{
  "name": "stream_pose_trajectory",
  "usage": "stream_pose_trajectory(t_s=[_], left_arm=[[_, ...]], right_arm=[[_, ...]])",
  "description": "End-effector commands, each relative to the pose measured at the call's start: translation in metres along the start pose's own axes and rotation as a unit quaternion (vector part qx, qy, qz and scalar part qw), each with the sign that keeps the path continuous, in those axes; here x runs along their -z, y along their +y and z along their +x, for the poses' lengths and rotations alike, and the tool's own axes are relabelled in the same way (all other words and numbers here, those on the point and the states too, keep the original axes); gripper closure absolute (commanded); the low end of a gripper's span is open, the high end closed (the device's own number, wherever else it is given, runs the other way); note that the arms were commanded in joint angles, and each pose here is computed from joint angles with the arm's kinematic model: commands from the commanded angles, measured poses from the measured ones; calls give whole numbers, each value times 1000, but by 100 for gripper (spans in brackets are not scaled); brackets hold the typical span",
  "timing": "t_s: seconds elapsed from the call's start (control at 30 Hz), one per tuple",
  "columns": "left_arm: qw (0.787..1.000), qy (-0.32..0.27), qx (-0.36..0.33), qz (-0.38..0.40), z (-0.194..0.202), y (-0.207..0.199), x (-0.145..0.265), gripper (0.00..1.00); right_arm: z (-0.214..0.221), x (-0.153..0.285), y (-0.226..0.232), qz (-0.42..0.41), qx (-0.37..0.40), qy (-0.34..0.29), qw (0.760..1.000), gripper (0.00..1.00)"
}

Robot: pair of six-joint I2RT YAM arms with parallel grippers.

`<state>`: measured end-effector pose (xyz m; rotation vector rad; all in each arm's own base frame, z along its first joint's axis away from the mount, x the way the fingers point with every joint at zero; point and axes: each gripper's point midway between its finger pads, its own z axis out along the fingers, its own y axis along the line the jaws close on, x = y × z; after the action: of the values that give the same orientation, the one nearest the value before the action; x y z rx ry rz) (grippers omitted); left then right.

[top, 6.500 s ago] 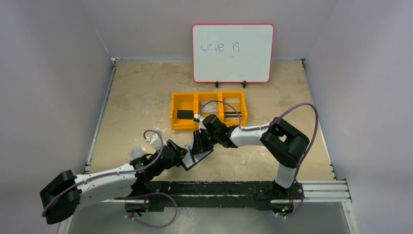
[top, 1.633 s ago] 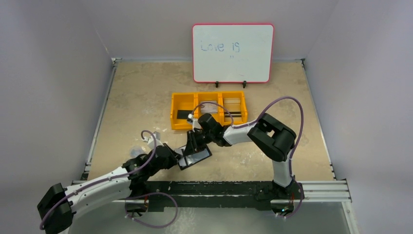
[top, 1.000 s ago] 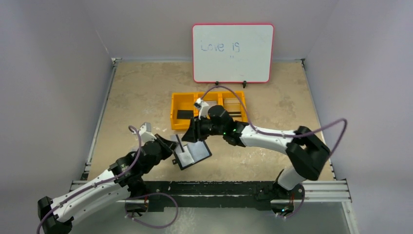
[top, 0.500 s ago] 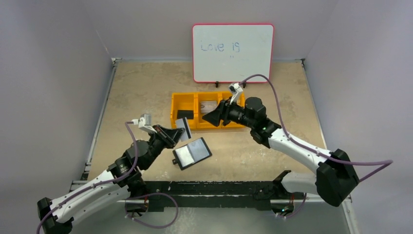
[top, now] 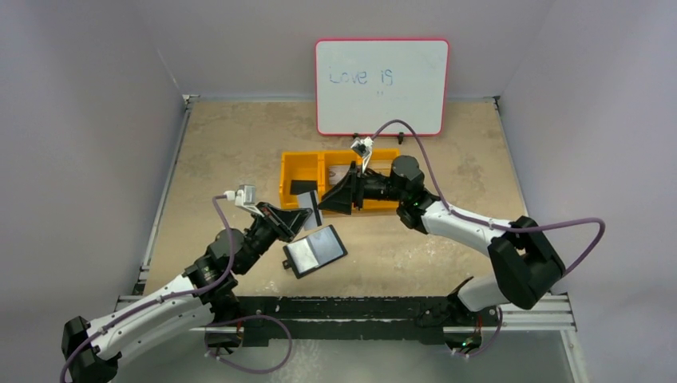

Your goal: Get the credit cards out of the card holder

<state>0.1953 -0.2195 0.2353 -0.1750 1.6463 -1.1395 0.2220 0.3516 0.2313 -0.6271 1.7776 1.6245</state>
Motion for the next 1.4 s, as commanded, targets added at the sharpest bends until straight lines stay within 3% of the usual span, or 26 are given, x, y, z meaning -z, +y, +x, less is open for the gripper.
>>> stream_pose_trajectory(t_s=[0.0, 0.5, 0.9, 1.17, 1.23, 1.37], left_arm=[[998, -31, 10, 52, -24, -33, -1, 100], [996, -38, 20, 77, -29, -43, 4, 100], [994, -22, 20, 107, -23, -55, 4, 100], [995, -17, 18, 102, -21, -52, 4, 100], [996, -25, 16, 86, -25, -47, 6, 93], [998, -47, 10, 39, -37, -31, 10, 59]], right_arm=[[-24, -5, 38, -83, 44, -8, 996, 43], [-19, -6, 53, -144, 33, 12, 989, 58], [-17, -1, 67, -180, 25, 25, 983, 79], [-21, 3, 77, -192, 37, 24, 980, 100], [-21, 4, 77, -186, 34, 22, 982, 100], [-22, 0, 63, -149, 34, 16, 988, 100]])
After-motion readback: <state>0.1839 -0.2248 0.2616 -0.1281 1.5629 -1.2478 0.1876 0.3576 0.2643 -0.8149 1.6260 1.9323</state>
